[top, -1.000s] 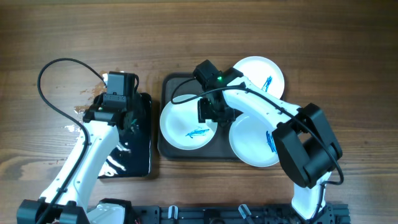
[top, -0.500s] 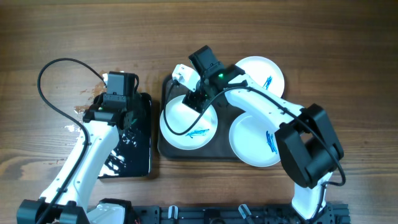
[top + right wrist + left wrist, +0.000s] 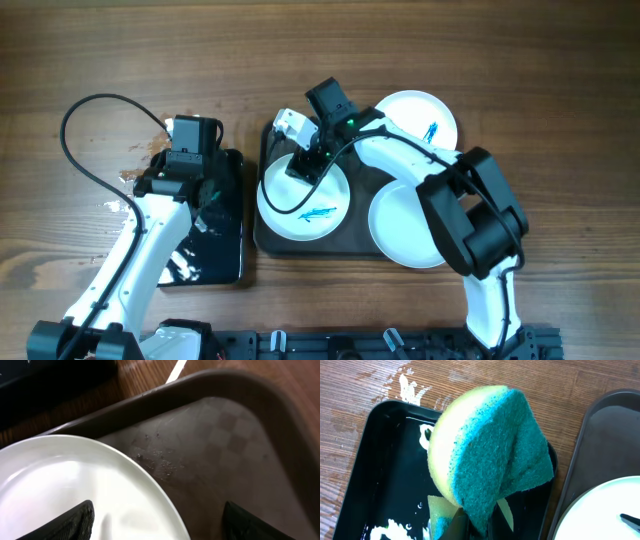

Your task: Clean dirty plates on tray and stack at the side

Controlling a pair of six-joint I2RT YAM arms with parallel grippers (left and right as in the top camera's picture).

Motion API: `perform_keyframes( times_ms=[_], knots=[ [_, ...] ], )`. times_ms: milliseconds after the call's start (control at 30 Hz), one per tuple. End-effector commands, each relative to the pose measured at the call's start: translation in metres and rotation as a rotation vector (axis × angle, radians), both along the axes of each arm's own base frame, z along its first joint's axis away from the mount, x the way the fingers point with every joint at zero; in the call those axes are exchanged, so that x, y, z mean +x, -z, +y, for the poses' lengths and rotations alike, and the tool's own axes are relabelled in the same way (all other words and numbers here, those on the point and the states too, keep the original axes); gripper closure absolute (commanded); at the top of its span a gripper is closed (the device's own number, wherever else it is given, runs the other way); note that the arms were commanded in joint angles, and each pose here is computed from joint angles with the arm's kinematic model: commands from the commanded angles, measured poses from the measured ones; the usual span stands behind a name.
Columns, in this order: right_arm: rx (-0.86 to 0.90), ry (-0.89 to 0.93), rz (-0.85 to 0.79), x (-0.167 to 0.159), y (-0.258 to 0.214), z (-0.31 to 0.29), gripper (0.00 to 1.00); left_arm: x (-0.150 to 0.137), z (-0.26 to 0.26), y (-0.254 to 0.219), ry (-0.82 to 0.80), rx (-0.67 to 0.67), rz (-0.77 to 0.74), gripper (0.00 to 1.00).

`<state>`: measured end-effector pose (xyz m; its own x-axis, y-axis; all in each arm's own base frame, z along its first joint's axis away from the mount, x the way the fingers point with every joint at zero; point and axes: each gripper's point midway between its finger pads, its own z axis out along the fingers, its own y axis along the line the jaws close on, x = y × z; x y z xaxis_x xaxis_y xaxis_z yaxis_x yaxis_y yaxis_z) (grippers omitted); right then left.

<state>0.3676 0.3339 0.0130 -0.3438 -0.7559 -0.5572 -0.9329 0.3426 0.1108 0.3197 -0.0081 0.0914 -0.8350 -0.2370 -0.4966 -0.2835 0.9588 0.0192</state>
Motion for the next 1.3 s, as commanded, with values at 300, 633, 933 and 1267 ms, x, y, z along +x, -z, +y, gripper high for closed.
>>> perform_keyframes(
  times_ms=[300,633,933,1267],
  knots=[
    [0.044,0.009,0.023,0.004,0.005,0.009,0.58,-0.004,-0.002,-0.001,-0.008,-0.016,0.002,0.96],
    [0.012,0.058,0.025,0.009,0.009,0.001,0.96,-0.004,-0.002,-0.001,-0.008,-0.016,0.002,0.96],
    [0.008,0.266,0.114,0.036,0.007,-0.045,0.96,-0.003,-0.002,-0.001,-0.008,-0.016,0.001,0.96],
    [-0.108,0.416,-0.022,0.057,-0.039,-0.09,0.96,-0.003,-0.002,-0.001,-0.008,-0.016,0.001,0.96]
  ],
)
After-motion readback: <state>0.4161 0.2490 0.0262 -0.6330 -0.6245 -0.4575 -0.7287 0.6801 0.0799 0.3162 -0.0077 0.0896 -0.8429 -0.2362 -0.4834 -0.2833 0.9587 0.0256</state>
